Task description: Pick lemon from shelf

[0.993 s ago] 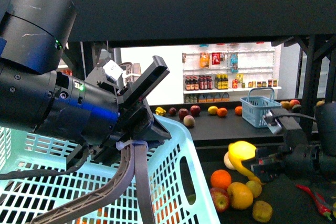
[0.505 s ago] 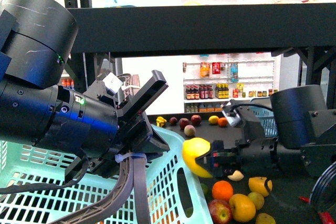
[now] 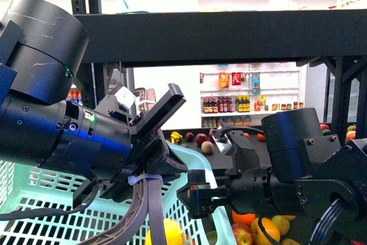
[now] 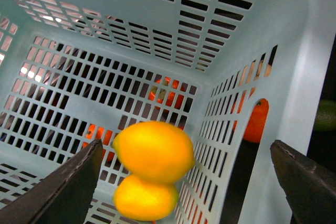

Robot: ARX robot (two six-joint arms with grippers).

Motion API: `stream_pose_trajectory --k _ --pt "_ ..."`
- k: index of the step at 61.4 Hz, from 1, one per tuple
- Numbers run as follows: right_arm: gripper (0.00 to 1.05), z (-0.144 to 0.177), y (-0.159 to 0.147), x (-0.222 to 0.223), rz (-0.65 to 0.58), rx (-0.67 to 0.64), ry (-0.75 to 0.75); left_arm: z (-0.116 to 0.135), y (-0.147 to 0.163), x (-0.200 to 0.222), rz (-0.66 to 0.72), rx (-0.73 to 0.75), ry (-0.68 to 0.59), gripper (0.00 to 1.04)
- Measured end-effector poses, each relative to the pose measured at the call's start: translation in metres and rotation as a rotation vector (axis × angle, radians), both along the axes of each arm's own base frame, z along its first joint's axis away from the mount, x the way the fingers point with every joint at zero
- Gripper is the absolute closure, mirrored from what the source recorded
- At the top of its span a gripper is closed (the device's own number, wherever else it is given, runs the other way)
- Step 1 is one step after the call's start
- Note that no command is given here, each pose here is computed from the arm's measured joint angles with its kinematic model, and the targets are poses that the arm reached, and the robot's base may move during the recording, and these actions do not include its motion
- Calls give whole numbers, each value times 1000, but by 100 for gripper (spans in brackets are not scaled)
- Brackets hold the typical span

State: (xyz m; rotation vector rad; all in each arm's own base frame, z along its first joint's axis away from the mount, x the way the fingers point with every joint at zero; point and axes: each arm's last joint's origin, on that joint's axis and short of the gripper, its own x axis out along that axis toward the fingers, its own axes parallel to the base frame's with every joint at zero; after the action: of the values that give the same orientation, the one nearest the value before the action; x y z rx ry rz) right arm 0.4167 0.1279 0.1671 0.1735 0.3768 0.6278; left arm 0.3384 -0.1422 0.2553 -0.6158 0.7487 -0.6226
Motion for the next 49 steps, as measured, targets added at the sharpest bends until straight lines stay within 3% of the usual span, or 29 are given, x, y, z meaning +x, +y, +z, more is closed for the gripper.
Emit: stream_pose_trajectory --k 13,19,23,34,49 --pt "7 36 -32 -8 -96 39 -68 0 0 0 12 8 -4 93" --pt "7 77 -76 -30 -303 28 -171 0 0 0 12 6 -3 93" --pt "7 88 -100 -50 -424 3 -200 0 0 0 9 5 -2 93" --pt "7 88 -135 -122 -647 -82 -223 0 0 0 6 3 -1 93" --pt "7 77 -148 -223 -713 -127 -201 0 0 0 7 4 -1 93"
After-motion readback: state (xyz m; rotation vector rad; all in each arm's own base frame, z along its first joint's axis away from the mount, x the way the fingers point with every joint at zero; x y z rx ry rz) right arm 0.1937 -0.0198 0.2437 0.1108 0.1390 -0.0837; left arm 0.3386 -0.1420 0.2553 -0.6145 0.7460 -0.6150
